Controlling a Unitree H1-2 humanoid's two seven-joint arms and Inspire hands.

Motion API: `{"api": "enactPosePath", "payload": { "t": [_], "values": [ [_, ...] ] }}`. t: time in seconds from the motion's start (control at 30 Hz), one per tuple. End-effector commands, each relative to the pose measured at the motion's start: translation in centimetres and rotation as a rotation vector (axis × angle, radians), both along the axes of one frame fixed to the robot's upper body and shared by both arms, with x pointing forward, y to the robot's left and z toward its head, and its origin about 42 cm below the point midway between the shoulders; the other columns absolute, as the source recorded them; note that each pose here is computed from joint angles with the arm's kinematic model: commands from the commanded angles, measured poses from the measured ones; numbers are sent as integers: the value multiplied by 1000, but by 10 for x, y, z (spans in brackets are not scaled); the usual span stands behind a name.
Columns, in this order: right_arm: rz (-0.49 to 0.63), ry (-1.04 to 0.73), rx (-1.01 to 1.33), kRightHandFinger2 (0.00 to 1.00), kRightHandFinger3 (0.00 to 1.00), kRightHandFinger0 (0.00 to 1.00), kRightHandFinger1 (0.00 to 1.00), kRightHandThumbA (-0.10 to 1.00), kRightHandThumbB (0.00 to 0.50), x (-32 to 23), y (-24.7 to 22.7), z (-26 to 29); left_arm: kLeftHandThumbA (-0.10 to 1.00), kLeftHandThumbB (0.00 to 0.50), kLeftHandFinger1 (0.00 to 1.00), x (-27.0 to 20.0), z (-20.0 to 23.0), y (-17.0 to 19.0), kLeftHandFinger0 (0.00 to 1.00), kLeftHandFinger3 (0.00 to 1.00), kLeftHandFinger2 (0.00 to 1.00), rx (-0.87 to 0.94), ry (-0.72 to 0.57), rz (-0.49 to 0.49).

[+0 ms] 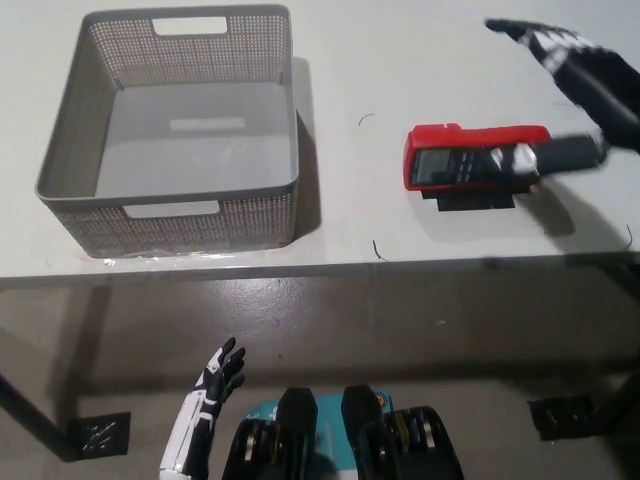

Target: Use the right hand to pick up a multimeter on the right side and put it into a container on the left side

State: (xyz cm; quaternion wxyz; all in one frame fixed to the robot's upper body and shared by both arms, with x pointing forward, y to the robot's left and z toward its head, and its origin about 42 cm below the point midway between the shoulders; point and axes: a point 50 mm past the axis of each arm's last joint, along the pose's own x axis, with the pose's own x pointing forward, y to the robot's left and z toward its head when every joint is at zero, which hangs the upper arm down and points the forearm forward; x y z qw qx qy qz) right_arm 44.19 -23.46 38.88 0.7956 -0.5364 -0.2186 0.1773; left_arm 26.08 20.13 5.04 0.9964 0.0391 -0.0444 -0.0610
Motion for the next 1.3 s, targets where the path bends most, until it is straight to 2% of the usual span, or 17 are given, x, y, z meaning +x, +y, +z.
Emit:
{"api": "enactPosePath", "payload": {
  "t": [0.0, 0.27, 0.4, 0.47, 0.57, 0.77, 0.9, 1.17, 1.23, 1.27],
  "values": [
    [-252, 135, -267, 1000, 1000, 1000, 1000, 1000, 500, 74, 24, 87, 1000, 494, 1000, -3, 8, 1, 1000, 1000, 1000, -7, -110, -11],
    [-350, 297, -300, 1000, 1000, 1000, 1000, 1000, 500, 130, 49, 80, 1000, 500, 1000, -14, -2, -3, 1000, 1000, 1000, -3, -90, -23],
    [-379, 341, -301, 1000, 1000, 1000, 1000, 1000, 500, 140, 58, 80, 1000, 499, 1000, -15, -2, -2, 1000, 1000, 1000, -11, -82, -21],
    [-404, 392, -297, 1000, 1000, 1000, 1000, 1000, 500, 145, 63, 80, 1000, 481, 1000, -15, -2, -2, 1000, 1000, 1000, -11, -88, -26],
    [-439, 429, -330, 1000, 1000, 1000, 1000, 1000, 500, 150, 69, 74, 1000, 494, 1000, -15, -3, -1, 1000, 1000, 1000, -6, -83, -22],
    [-457, 468, -344, 1000, 1000, 1000, 1000, 941, 500, 156, 72, 56, 1000, 479, 1000, -16, -4, 3, 1000, 1000, 1000, 3, -82, -26],
    [-490, 478, -429, 1000, 1000, 1000, 1000, 932, 500, 160, 71, 46, 1000, 487, 1000, -16, -3, 2, 1000, 1000, 1000, 9, -85, -28],
    [-451, 562, -531, 1000, 1000, 1000, 1000, 957, 500, 159, 74, 19, 1000, 500, 1000, -18, -5, 3, 1000, 1000, 1000, 9, -78, -29],
    [-451, 564, -531, 1000, 1000, 1000, 1000, 941, 500, 159, 76, 17, 1000, 500, 1000, -18, -4, 3, 1000, 1000, 1000, 9, -79, -33],
    [-478, 574, -517, 1000, 1000, 1000, 1000, 894, 500, 159, 79, 16, 1000, 500, 1000, -17, -4, 2, 1000, 1000, 1000, 10, -82, -34]
  ]
}}
